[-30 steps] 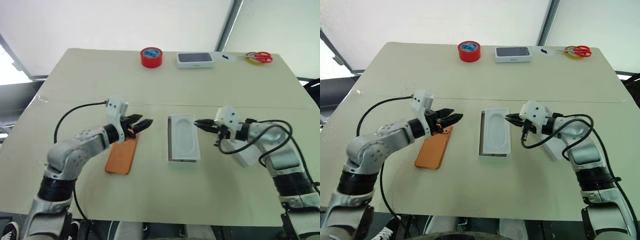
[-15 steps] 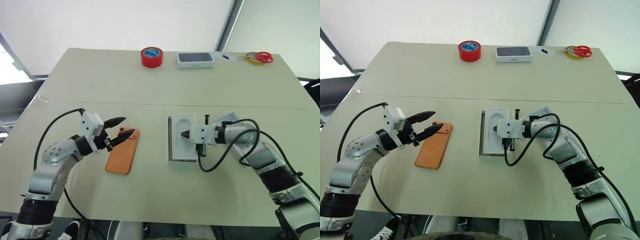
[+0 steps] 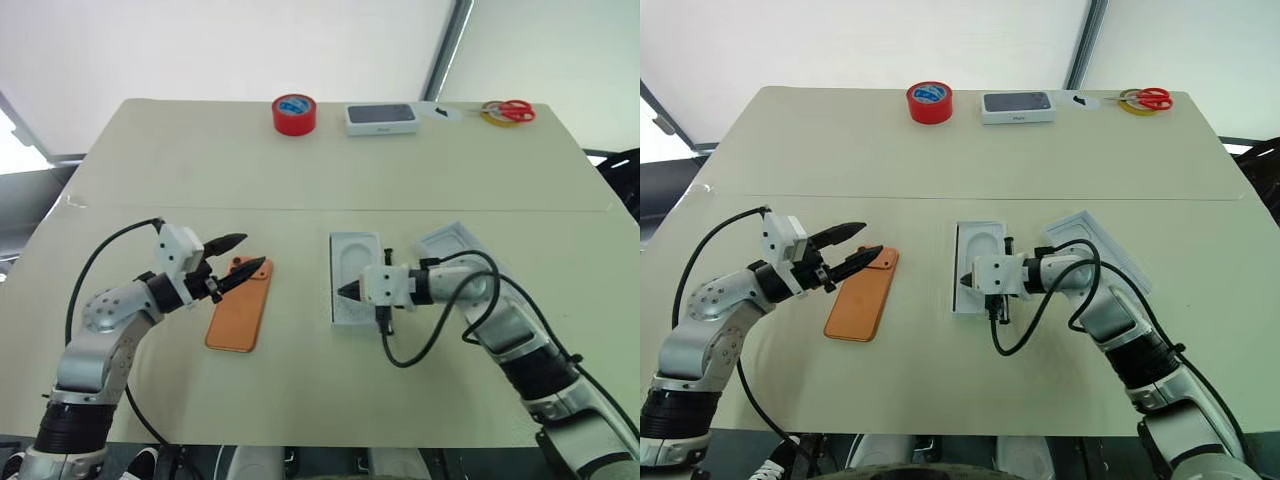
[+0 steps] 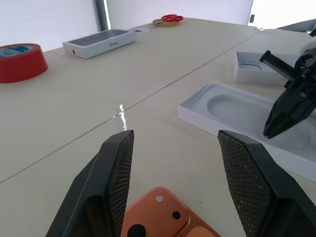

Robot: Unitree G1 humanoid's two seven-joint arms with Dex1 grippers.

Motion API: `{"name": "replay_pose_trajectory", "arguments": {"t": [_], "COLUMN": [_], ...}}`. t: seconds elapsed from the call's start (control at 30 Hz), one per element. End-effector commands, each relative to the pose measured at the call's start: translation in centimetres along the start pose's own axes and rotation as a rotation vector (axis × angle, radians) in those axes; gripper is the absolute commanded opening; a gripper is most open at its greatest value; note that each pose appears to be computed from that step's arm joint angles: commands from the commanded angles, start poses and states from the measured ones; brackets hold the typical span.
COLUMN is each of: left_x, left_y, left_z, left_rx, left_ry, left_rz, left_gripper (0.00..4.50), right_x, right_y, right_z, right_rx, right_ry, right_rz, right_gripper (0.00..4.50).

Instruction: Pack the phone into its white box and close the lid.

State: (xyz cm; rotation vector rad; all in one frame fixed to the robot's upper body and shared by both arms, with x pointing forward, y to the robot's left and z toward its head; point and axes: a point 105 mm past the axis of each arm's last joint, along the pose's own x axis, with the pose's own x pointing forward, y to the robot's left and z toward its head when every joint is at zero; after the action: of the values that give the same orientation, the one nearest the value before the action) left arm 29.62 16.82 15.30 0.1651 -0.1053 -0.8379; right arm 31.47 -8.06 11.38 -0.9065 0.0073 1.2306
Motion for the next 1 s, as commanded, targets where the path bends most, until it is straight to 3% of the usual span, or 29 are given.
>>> {"name": "replay_pose_trajectory", "arguments": {"t": [0.03, 0.3, 0.57, 0.67, 0.9, 1.0], "left_x": [0.0, -0.3, 0.0, 0.1, -0.5, -0.9], "left_y": [0.2, 0.4, 0.4, 0.3, 0.6, 1.1], "left_z": [1.5, 1.3, 1.4, 1.3, 1.2, 0.9], "left_rx": [0.044, 0.038, 0.047, 0.047, 0.028, -0.008], "left_ry": [-0.037, -0.023, -0.025, -0.022, -0.002, 0.019], "left_rz": [0.010, 0.010, 0.012, 0.012, 0.024, 0.051], "left_gripper": [2.88, 2.88, 2.88, 2.88, 2.88, 2.88], "right_x": [-0.7, -1.8, 1.2, 1.8, 0.2, -0.2], "right_y": [-1.6, -2.4, 0.7, 0.2, -1.3, -2.1], "right_z": [0.8, -1.2, -0.7, -0.1, -2.3, -1.7], "right_rx": [-0.011, -0.075, -0.138, -0.128, -0.158, -0.135], "right_ry": [-0.031, 0.075, 0.062, 0.040, 0.121, 0.090], "right_rz": [-0.066, -0.065, 0.042, 0.023, -0.013, -0.034], "right_gripper": [0.02, 0.02, 0.02, 0.02, 0.02, 0.02]}}
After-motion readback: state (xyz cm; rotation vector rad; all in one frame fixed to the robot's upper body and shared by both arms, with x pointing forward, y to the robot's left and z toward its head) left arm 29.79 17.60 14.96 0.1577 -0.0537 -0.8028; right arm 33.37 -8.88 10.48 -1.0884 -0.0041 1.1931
